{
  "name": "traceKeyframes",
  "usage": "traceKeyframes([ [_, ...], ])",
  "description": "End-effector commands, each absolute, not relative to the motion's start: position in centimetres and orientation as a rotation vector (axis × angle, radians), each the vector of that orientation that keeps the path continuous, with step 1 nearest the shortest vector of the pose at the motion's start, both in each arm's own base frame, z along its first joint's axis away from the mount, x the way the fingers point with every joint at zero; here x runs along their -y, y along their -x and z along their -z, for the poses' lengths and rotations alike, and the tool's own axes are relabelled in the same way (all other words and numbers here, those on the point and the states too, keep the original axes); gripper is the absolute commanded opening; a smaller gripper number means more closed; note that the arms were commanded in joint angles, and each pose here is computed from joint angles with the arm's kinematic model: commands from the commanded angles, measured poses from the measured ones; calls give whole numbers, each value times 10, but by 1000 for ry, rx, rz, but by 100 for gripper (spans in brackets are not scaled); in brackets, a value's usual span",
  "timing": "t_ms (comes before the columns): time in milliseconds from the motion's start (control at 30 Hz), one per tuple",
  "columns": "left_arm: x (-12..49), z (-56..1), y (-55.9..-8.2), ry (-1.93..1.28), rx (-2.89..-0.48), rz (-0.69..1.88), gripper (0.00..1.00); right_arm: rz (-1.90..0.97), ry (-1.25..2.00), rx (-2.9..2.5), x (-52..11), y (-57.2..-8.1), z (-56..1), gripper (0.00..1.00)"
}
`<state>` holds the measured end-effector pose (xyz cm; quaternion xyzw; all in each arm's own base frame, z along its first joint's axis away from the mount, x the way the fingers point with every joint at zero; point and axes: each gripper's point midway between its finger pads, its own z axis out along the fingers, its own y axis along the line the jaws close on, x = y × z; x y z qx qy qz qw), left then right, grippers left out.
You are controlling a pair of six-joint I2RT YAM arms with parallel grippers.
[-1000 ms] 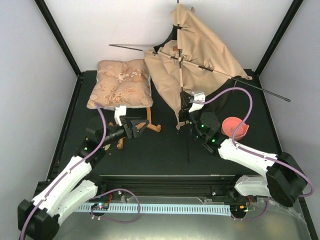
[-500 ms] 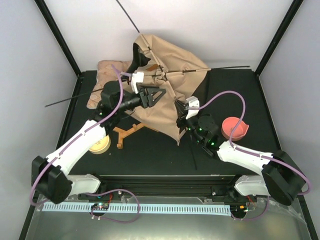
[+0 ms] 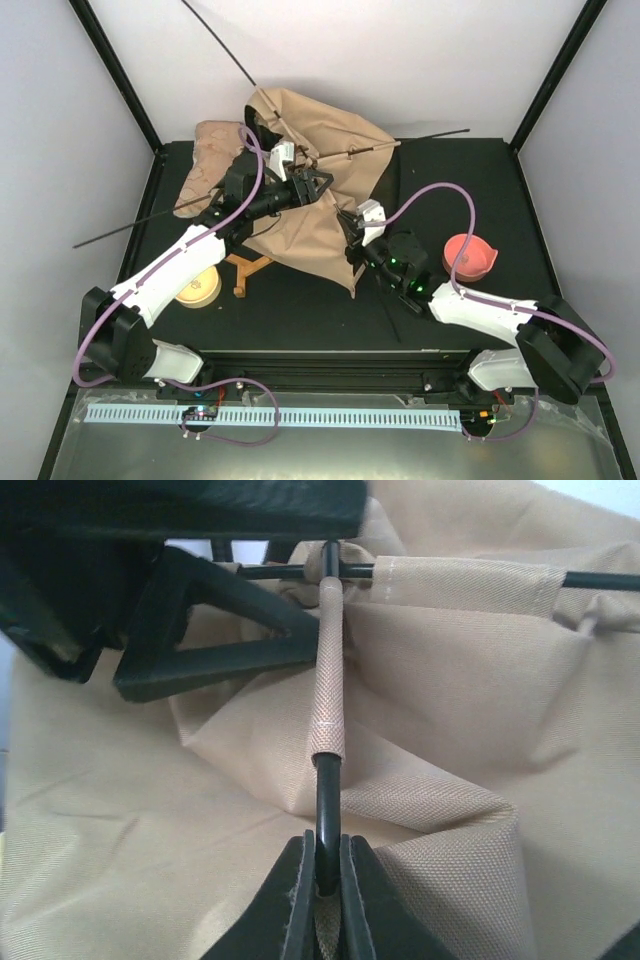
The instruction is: Set up the pet tent
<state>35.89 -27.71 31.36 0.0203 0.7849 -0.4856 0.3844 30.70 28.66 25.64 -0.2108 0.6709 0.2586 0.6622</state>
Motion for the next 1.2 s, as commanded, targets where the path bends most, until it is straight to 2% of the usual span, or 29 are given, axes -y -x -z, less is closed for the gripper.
traceKeyframes([
  [0, 270, -298, -368, 72, -2047, 1181, 61, -582, 530, -1374, -301, -291, -290, 5],
  [233, 263, -276, -374, 134, -2110, 1108, 36, -518, 646, -1347, -318, -271, -282, 5],
  [367, 257, -267, -373, 156, -2121, 1076, 3, -504, 706, -1345, -325, -260, -277, 10],
  [633, 226, -297, -347, 146, -2022, 987, 1, -625, 787, -1511, -318, -235, -259, 32],
  [1000, 169, -386, -294, 143, -1674, 933, 1, -913, 924, -1780, -304, -171, -229, 34],
  [1167, 156, -426, -282, 125, -1581, 909, 2, -1073, 1011, -1834, -305, -140, -211, 40],
])
